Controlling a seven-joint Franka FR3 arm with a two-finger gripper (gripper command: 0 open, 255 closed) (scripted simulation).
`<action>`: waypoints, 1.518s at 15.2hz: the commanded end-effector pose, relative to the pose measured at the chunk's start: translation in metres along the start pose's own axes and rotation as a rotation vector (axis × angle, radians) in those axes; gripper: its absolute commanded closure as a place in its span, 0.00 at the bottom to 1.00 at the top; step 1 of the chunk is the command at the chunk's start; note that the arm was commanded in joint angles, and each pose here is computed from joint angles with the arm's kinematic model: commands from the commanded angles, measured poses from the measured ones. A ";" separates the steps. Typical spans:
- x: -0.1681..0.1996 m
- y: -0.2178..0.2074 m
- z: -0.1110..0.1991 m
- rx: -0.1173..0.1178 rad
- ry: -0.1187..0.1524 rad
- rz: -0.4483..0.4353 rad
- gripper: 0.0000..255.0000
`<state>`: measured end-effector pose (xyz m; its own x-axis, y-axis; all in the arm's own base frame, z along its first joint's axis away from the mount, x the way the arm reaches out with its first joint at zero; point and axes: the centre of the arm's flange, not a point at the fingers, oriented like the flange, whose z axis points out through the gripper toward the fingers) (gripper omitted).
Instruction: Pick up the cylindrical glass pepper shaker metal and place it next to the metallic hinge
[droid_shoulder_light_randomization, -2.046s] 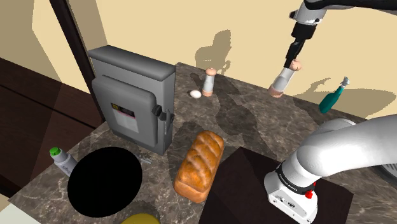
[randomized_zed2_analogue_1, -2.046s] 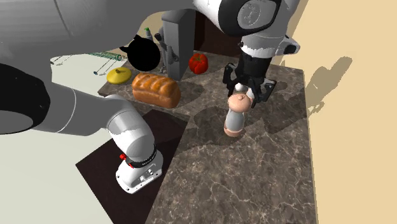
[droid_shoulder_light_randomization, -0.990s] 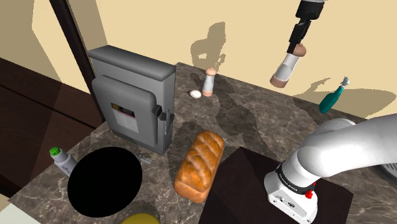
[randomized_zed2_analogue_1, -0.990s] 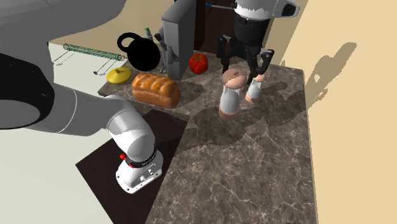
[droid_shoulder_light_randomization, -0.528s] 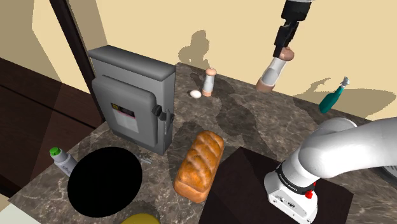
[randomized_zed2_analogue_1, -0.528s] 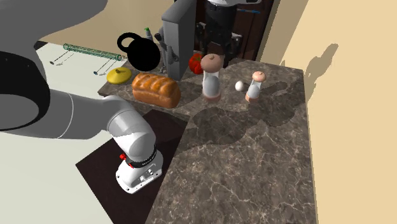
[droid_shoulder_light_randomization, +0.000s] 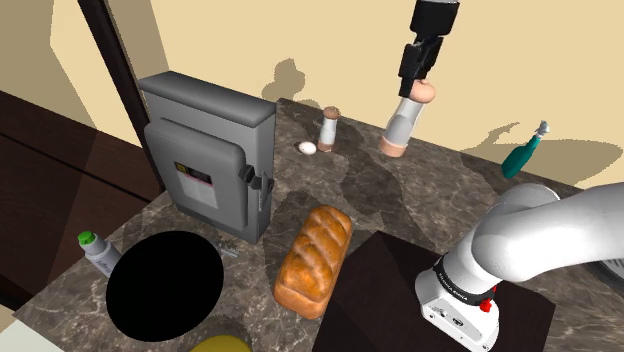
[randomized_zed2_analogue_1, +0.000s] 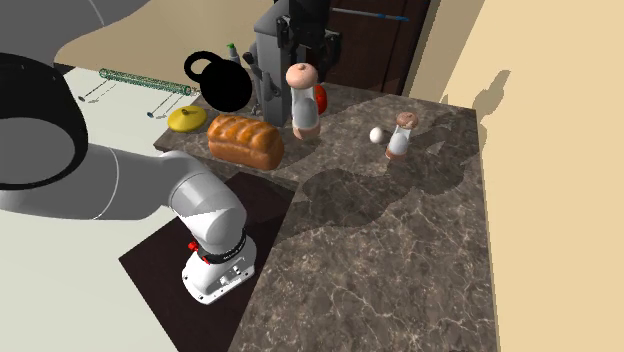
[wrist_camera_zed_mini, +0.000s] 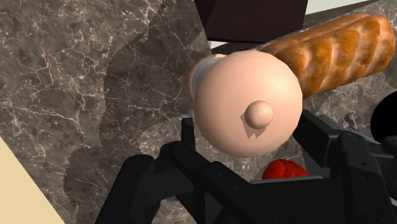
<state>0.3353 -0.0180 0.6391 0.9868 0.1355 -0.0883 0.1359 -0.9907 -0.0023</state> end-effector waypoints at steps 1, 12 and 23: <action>0.006 -0.028 0.000 0.000 0.000 0.001 1.00; 0.046 -0.167 -0.004 0.000 0.000 0.001 1.00; 0.087 -0.307 -0.008 0.000 0.000 0.001 1.00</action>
<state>0.3799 0.2832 0.6398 0.9868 0.1359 -0.0878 0.1364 -0.9907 -0.0012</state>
